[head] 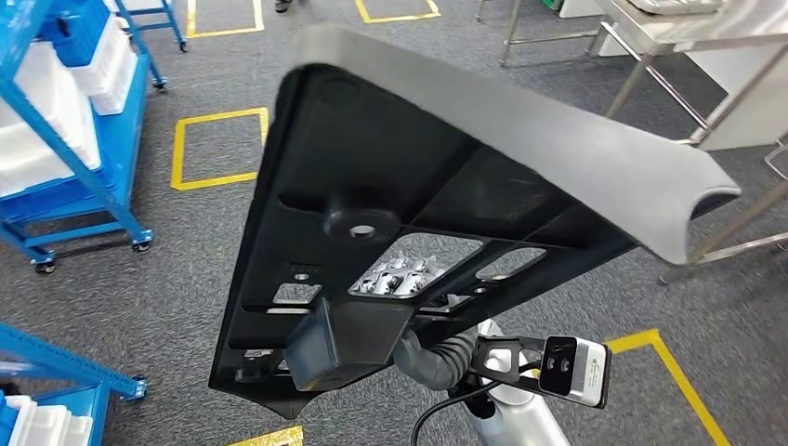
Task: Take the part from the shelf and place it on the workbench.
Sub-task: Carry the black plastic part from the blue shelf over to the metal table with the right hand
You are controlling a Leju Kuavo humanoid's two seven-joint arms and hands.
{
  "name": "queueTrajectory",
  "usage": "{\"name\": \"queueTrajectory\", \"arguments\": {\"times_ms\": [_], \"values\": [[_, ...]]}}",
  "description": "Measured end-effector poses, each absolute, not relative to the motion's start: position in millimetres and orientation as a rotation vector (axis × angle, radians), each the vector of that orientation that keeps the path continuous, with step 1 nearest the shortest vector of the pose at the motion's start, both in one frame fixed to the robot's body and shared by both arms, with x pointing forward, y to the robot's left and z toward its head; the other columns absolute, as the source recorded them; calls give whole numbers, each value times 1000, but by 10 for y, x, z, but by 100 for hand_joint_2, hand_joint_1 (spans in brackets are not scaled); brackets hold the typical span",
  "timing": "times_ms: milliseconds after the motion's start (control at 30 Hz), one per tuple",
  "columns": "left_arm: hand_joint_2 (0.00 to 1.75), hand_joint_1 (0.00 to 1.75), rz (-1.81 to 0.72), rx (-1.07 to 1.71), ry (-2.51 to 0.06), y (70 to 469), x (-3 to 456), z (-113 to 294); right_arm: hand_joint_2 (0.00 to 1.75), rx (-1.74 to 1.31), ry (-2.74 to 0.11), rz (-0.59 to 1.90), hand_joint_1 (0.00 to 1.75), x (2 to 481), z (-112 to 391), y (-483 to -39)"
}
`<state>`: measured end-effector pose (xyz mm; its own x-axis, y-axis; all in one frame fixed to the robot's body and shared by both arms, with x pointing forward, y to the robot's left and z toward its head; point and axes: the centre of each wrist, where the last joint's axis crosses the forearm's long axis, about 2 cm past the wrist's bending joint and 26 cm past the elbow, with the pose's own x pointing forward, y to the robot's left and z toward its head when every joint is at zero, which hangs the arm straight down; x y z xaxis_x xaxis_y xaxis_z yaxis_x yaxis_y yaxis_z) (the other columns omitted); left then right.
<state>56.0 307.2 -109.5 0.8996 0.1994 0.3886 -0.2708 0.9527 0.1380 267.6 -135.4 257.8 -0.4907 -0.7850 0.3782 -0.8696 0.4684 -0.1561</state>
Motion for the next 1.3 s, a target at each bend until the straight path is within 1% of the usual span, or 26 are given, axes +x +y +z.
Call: {"name": "queueTrajectory", "arguments": {"times_ms": [1300], "values": [[175,0,242,199,-388,3116,558,-1094,175,1423,-2452,463,175,2719,2568,-1322]]}}
